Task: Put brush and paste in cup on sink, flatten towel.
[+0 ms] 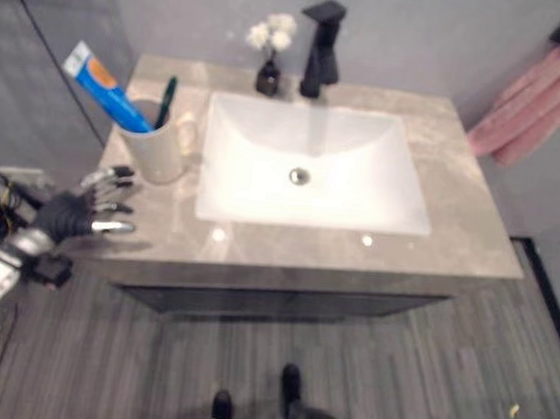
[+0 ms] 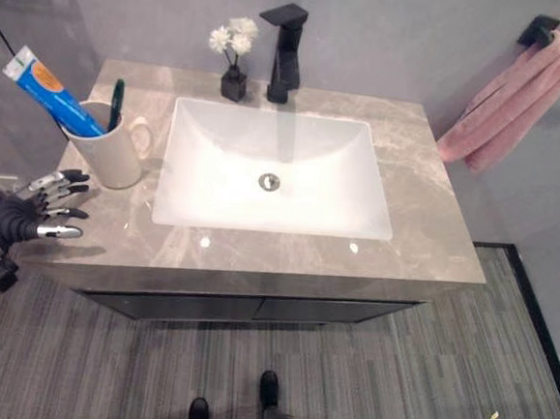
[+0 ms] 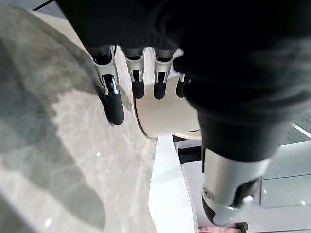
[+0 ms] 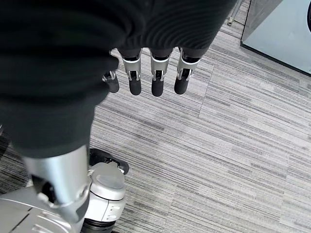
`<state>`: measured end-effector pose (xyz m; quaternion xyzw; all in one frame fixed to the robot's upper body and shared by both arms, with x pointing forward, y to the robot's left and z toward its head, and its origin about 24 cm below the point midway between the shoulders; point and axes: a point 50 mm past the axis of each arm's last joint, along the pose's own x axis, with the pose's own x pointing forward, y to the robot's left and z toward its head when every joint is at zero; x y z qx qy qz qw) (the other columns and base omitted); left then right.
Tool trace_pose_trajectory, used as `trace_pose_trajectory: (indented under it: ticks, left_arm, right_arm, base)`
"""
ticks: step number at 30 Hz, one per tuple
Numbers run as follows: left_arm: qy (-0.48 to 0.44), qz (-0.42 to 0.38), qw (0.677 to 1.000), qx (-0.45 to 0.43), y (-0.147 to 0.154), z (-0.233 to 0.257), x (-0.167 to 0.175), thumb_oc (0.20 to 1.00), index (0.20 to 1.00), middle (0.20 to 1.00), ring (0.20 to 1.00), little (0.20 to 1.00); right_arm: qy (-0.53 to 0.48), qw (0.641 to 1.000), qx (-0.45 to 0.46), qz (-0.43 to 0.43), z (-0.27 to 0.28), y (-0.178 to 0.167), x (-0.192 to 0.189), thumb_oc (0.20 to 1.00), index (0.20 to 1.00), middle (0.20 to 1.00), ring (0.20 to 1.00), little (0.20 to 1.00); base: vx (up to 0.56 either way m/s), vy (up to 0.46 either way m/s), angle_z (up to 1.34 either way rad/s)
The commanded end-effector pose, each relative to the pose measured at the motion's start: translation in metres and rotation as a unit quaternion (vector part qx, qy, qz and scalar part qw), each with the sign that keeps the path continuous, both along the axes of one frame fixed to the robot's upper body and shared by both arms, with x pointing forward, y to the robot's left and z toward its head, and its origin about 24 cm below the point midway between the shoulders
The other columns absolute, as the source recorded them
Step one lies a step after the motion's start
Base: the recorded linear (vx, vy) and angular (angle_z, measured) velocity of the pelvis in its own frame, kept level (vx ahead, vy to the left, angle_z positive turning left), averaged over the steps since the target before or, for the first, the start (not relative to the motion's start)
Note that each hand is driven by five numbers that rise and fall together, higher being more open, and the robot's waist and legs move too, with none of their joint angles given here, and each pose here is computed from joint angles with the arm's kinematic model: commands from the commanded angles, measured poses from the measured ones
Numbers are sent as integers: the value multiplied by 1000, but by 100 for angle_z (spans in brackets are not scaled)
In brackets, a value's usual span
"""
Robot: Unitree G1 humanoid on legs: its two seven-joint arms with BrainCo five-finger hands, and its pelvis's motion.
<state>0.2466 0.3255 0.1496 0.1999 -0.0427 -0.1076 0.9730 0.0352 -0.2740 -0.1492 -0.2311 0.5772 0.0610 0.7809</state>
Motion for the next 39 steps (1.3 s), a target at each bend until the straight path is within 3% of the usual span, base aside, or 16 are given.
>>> trace_pose_trajectory:
  ticks: [1,18,25,39]
  left_arm:
    - [-65,-11,998,21,-2,28,8,1000,1000,1000,1000,1000]
    - [-76,-10,996,35,-9,29,16,1000,1000,1000,1000,1000]
    - [-106,33,993,29,-2,31,15,1000,1000,1000,1000,1000]
    - [-31,-124,992,19,-45,15,-5,1000,1000,1000,1000,1000]
  right_arm:
    - [-20,999,-36,-8,11,-26,16,1000,1000,1000,1000,1000]
    - [-28,999,-40,-9,13,-30,21,1000,1000,1000,1000,1000]
    - [-38,998,-38,-16,14,-29,25,1000,1000,1000,1000,1000]
    - [-15,999,-37,-6,12,-30,15,1000,1000,1000,1000,1000]
  base:
    - [0,0,0]
    - [1,-2,-1]
    - [7,-10,-4]
    - [3,-12,0]
